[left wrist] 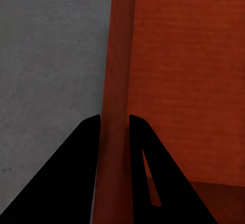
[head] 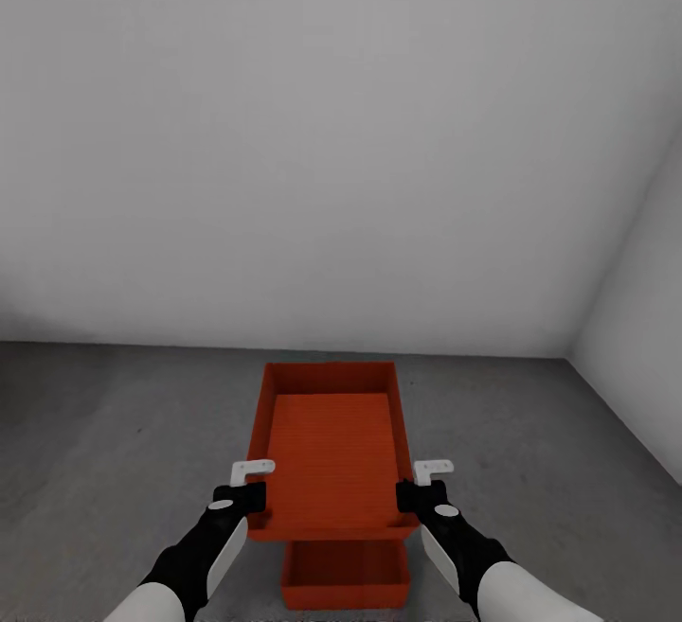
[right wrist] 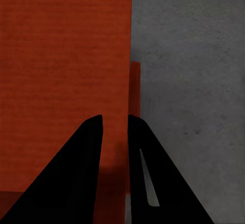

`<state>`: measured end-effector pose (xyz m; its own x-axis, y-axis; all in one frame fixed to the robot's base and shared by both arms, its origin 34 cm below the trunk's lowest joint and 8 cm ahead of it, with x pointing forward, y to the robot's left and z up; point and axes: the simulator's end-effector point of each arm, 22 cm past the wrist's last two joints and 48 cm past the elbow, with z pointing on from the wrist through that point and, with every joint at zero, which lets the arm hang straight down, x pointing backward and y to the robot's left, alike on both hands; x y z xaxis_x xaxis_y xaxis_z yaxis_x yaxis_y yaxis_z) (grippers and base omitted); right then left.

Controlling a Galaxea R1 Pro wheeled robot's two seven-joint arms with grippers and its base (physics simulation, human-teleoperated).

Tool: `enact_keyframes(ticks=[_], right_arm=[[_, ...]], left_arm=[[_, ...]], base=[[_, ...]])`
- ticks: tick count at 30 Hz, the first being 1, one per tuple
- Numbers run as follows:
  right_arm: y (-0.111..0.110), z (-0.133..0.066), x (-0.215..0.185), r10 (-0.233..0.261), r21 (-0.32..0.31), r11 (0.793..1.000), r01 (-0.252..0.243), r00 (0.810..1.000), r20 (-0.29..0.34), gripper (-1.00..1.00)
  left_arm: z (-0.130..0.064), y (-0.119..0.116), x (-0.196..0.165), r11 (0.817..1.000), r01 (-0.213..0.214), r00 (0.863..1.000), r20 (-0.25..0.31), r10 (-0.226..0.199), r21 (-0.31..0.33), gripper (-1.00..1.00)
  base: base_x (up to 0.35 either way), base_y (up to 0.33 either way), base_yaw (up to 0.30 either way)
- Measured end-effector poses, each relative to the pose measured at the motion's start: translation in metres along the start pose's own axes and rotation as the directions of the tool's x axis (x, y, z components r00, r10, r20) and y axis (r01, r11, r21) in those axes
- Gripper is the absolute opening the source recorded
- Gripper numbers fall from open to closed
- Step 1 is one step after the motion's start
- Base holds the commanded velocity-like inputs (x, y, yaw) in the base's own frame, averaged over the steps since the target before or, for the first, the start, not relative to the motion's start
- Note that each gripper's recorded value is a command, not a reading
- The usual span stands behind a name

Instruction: Move the two storage containers from the living room to the garage. In the garage, place one container on the floor and stack the other container on top of it (either order is fine).

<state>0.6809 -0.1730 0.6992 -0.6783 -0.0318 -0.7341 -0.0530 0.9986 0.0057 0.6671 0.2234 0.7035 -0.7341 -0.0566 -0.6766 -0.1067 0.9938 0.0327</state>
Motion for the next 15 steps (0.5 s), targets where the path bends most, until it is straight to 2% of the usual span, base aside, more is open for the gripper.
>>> enact_keyframes(ticks=[15], right_arm=[[0.000, 0.005, 0.012, 0.001, 0.000, 1.000, -0.001, 1.000, -0.021, -1.00]], left_arm=[[0.006, 0.000, 0.011, 1.000, -0.002, 1.000, -0.021, 0.002, -0.001, -1.00]], base=[[0.000, 0.000, 0.000]])
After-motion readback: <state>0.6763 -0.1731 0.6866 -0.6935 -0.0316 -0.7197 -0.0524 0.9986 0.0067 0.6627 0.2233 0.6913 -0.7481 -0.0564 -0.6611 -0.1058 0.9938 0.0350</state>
